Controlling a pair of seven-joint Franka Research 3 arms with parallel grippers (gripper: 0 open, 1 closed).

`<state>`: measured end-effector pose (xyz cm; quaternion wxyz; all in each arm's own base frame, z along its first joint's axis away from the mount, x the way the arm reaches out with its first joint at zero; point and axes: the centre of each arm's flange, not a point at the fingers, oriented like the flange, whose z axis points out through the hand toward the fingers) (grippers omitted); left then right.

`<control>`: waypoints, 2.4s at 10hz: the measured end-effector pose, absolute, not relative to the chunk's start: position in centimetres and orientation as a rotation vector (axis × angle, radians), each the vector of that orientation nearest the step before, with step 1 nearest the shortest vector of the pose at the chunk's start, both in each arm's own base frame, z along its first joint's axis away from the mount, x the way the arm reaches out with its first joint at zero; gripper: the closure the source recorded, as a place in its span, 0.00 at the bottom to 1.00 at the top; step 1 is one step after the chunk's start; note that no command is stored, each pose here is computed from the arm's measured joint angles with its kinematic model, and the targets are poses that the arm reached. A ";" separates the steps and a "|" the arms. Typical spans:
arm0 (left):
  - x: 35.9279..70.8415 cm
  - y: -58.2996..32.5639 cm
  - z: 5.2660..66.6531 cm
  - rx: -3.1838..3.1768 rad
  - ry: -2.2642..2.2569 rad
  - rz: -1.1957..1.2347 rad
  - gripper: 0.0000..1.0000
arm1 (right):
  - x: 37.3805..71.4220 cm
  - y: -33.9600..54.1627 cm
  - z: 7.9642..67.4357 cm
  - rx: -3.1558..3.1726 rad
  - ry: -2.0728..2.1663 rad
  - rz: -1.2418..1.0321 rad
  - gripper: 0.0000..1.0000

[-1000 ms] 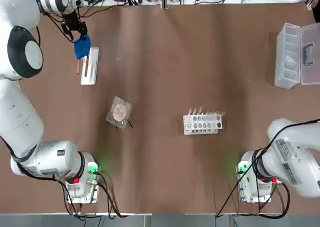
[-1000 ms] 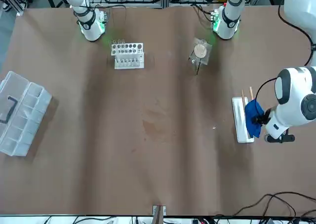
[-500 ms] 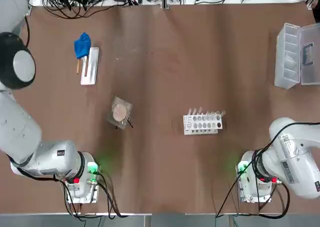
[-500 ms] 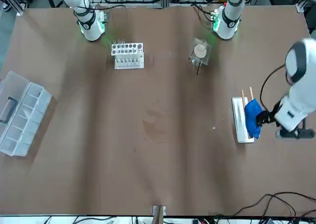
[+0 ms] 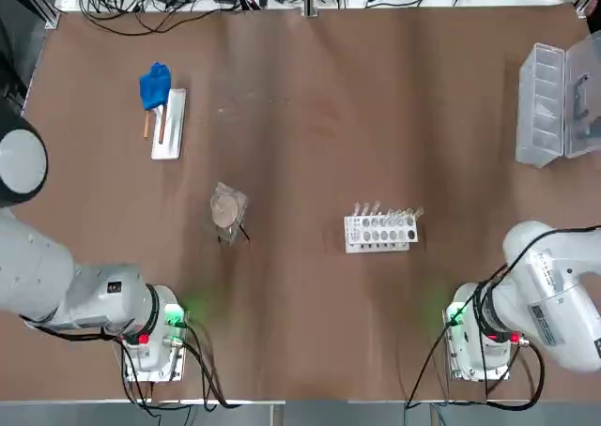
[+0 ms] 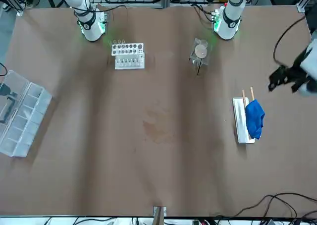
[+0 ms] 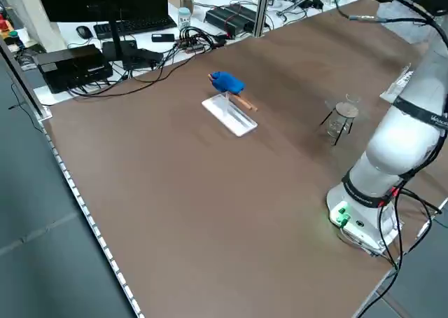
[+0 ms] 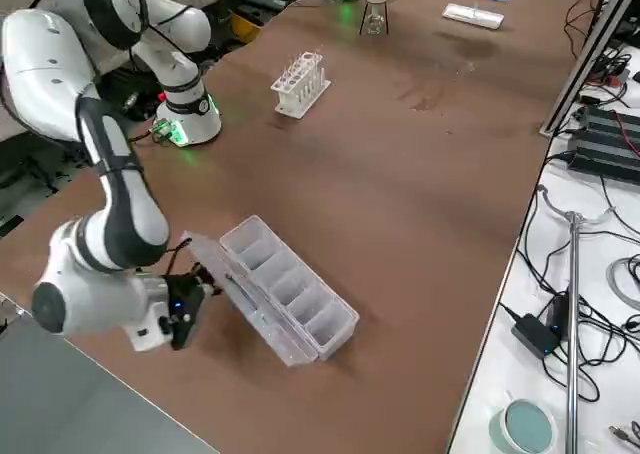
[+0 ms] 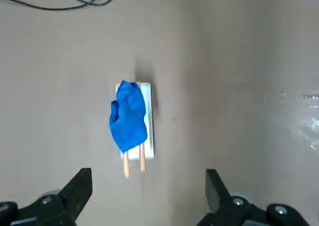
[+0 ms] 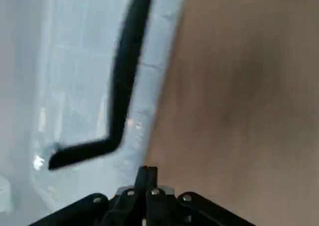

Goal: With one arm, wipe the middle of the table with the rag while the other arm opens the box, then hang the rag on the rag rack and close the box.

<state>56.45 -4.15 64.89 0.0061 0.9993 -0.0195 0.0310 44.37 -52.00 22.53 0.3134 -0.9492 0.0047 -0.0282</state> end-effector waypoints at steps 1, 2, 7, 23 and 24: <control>55.2 -4.2 66.0 3.131 -0.046 0.093 0.00 | 46.0 -50.7 23.9 -2.483 -0.006 -0.031 0.99; 54.6 -4.3 66.4 3.133 -0.033 0.096 0.00 | 47.9 -49.3 25.4 -2.464 -0.032 -0.009 0.99; 55.4 -5.8 63.9 3.072 -0.054 0.061 0.00 | 55.2 -42.6 26.6 -2.489 -0.142 0.004 0.98; 56.7 -4.8 62.4 3.101 -0.028 0.061 0.01 | 62.3 -5.6 57.8 -3.111 0.000 0.059 0.01; 56.7 -4.8 62.3 3.101 -0.029 0.060 0.01 | 61.4 -4.9 57.4 -3.106 0.015 0.043 0.01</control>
